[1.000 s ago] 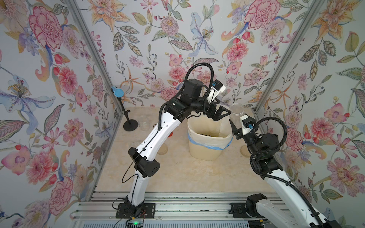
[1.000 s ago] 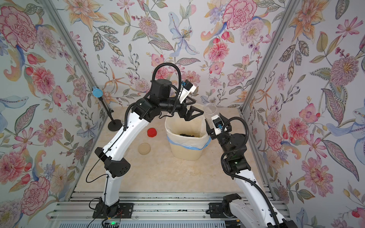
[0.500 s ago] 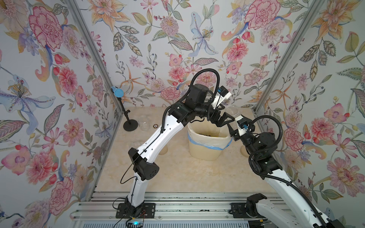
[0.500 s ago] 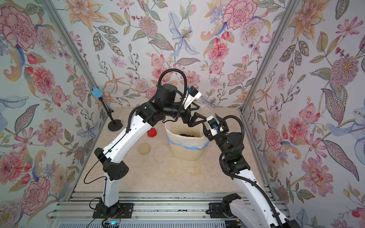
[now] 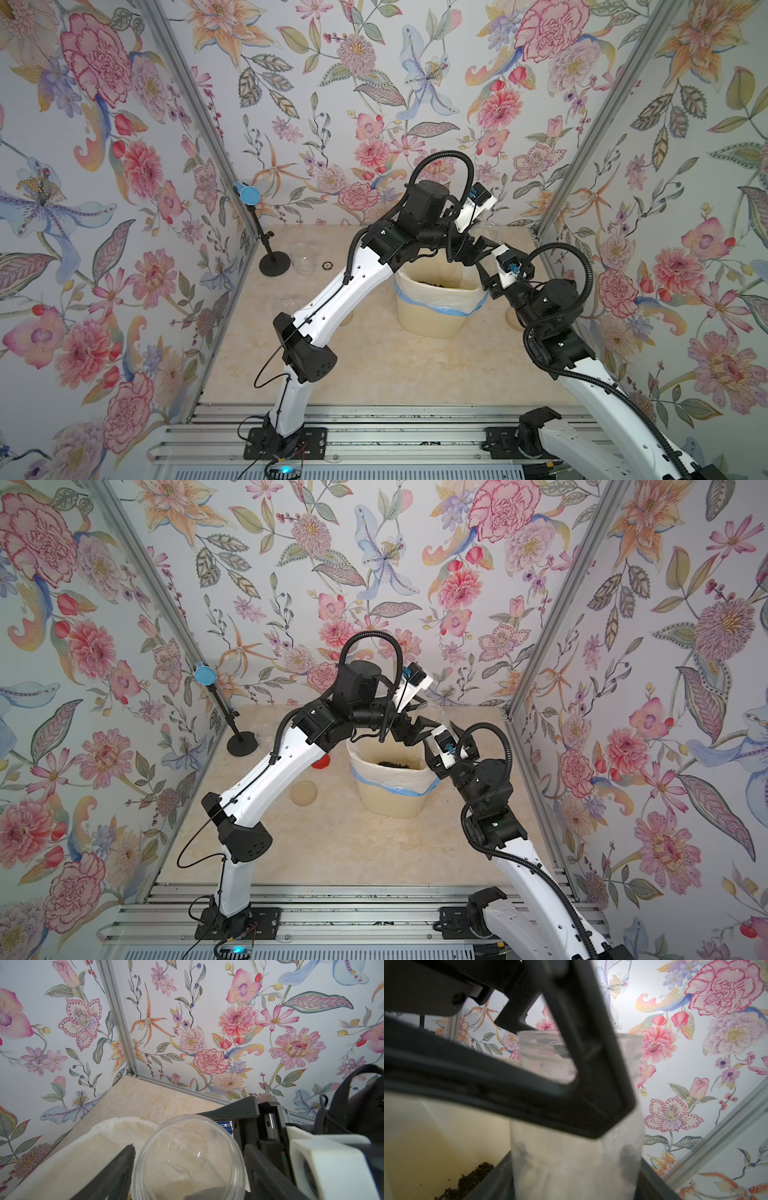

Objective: Empty moldy tea leaves from jars
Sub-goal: Place the lid at the center of the board.

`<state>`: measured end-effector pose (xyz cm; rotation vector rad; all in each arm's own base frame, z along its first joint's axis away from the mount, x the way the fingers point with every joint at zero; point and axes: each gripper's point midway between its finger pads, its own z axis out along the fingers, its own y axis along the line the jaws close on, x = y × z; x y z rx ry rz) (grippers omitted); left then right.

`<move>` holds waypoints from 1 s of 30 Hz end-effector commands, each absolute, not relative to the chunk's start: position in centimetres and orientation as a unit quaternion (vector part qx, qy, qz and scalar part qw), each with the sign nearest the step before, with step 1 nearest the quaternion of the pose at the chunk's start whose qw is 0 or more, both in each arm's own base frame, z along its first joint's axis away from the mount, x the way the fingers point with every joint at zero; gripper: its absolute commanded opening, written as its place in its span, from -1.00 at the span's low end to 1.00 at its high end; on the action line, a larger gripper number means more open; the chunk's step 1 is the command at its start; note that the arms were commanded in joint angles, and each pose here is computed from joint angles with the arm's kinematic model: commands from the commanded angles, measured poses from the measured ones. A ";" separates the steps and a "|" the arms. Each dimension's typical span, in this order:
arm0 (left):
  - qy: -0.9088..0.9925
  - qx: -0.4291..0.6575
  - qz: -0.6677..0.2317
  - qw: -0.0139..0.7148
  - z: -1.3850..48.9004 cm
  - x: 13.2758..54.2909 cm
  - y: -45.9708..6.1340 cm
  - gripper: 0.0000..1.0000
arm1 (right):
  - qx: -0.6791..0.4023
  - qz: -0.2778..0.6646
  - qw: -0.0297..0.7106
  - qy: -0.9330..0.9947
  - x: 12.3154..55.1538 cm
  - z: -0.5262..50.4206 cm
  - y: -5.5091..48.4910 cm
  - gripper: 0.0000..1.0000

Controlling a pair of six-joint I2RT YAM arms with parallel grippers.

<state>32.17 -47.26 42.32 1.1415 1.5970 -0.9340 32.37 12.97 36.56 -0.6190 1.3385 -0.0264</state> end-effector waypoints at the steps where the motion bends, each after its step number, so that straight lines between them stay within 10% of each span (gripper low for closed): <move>1: 0.629 0.473 -0.380 0.486 44.3 31.2 -46.9 0.54 | -0.287 -0.017 0.744 0.603 32.0 37.6 13.0 0.26; 15: 0.615 0.469 -0.381 0.507 45.4 31.0 -46.6 -0.04 | -0.280 -0.010 0.747 0.603 32.0 37.8 12.9 0.32; 21: 0.609 0.461 -0.380 0.522 46.3 31.2 -46.3 -0.09 | -0.277 -0.002 0.747 0.604 32.0 37.8 13.0 0.98; 30: 0.608 0.436 -0.374 0.548 48.1 31.8 -45.2 -0.14 | -0.285 0.010 0.746 0.601 31.9 38.0 13.4 0.99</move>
